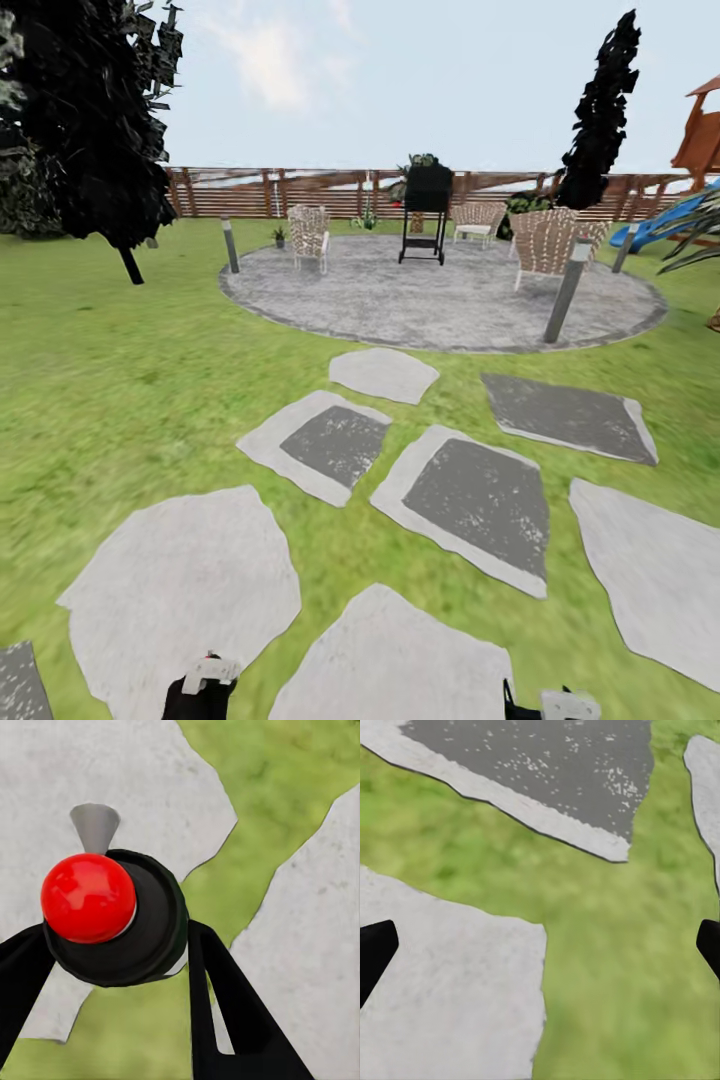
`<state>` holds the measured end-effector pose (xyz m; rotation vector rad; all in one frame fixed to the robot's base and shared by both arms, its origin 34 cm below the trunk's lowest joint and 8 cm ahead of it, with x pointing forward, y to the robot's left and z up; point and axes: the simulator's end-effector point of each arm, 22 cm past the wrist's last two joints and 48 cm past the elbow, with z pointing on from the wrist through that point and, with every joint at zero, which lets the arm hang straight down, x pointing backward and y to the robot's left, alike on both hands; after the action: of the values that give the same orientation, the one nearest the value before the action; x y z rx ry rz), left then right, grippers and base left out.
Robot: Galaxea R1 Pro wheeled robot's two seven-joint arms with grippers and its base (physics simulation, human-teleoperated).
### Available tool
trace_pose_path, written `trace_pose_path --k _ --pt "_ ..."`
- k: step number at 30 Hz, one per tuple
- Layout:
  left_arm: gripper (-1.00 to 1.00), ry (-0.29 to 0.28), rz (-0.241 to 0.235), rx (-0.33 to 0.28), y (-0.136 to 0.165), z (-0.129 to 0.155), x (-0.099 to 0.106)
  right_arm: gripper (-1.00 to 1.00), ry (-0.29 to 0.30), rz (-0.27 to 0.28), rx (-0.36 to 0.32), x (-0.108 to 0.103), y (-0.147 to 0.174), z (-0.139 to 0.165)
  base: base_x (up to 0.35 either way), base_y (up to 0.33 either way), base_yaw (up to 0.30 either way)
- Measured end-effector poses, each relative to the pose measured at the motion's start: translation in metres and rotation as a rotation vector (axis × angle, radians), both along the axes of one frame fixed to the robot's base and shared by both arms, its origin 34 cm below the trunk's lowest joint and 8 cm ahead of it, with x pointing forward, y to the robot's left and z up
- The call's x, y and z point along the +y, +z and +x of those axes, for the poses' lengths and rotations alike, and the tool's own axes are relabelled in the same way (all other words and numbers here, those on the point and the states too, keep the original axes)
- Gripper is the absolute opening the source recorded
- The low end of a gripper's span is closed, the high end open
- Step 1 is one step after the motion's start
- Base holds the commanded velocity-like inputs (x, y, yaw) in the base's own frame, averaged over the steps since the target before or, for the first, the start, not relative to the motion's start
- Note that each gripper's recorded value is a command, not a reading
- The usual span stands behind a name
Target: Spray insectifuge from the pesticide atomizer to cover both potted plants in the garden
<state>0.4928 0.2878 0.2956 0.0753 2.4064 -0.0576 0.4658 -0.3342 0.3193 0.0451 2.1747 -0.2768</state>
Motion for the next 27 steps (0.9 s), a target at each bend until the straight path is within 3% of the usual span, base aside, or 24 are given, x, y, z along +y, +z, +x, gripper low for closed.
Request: trace_pose_path --k 27 --pt "-1.00 -0.002 -0.004 0.018 -0.0068 -0.0060 -0.0027 1.00 -0.003 0.003 0.015 0.0026 -0.0059 -0.0046 0.340 0.000 0.241"
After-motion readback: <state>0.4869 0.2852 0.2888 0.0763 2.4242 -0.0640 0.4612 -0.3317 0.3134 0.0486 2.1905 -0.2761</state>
